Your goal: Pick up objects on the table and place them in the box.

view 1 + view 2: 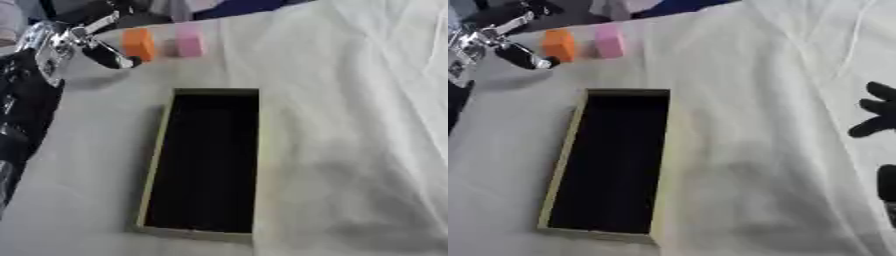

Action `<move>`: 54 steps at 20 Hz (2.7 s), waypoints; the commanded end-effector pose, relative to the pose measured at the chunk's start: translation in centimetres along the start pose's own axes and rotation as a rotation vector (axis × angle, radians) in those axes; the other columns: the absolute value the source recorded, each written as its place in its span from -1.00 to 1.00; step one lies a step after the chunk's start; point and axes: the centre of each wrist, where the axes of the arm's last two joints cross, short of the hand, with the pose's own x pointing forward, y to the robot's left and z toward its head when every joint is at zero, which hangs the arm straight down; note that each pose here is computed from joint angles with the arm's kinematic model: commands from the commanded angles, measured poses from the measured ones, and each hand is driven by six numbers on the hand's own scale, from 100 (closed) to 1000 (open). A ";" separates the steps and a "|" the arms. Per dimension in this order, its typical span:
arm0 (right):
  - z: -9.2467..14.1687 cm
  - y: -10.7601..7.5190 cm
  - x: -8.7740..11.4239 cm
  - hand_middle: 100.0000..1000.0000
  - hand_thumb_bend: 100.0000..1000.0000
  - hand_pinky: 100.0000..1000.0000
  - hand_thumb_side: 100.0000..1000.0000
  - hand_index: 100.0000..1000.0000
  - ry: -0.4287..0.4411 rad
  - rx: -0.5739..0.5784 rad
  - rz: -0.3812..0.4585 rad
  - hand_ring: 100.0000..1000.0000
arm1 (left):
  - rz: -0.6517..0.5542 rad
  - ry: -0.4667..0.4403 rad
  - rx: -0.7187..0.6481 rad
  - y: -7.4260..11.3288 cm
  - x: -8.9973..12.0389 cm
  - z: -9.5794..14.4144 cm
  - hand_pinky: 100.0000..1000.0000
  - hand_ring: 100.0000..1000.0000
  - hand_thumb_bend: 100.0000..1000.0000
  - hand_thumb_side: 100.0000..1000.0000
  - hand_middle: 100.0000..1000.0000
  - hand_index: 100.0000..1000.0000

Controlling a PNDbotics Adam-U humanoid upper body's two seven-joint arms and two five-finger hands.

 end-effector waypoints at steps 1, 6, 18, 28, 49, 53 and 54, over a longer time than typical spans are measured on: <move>-0.4 -0.3 0.2 0.10 -1.00 0.75 0.22 0.76 -0.010 0.018 0.022 0.92 | -0.032 0.057 0.057 2.7 -1.3 0.9 0.76 0.85 -0.31 -1.00 0.83 0.94; -0.3 -0.1 0.2 0.10 -1.00 0.75 0.22 0.76 -0.007 0.021 0.025 0.92 | -0.033 0.090 0.058 2.8 -1.8 1.2 0.77 0.85 -0.28 -1.00 0.82 0.93; -0.5 -0.1 0.2 0.09 -1.00 0.76 0.22 0.76 -0.014 0.028 0.034 0.93 | -0.034 0.163 -0.012 3.5 -3.5 2.3 0.77 0.85 -0.15 -1.00 0.80 0.90; -0.8 0.1 0.2 0.08 -1.00 0.76 0.24 0.76 -0.025 0.040 0.043 0.93 | -0.070 0.234 -0.082 4.3 -4.1 2.8 0.72 0.82 -0.12 -1.00 0.78 0.85; -0.7 0.7 0.3 0.06 -1.00 0.76 0.26 0.76 -0.020 0.054 0.047 0.93 | 0.000 0.316 -0.150 3.9 -5.5 3.6 0.01 0.22 -0.67 -1.00 0.51 0.65; -0.5 0.8 0.3 0.06 -1.00 0.76 0.26 0.76 -0.015 0.052 0.046 0.93 | 0.018 0.297 -0.144 3.9 -5.4 3.5 -0.06 0.13 -0.72 -1.00 0.42 0.61; -0.5 0.8 0.3 0.06 -1.00 0.76 0.26 0.76 -0.015 0.051 0.046 0.93 | 0.020 0.296 -0.144 3.9 -5.4 3.5 -0.06 0.13 -0.72 -1.00 0.42 0.61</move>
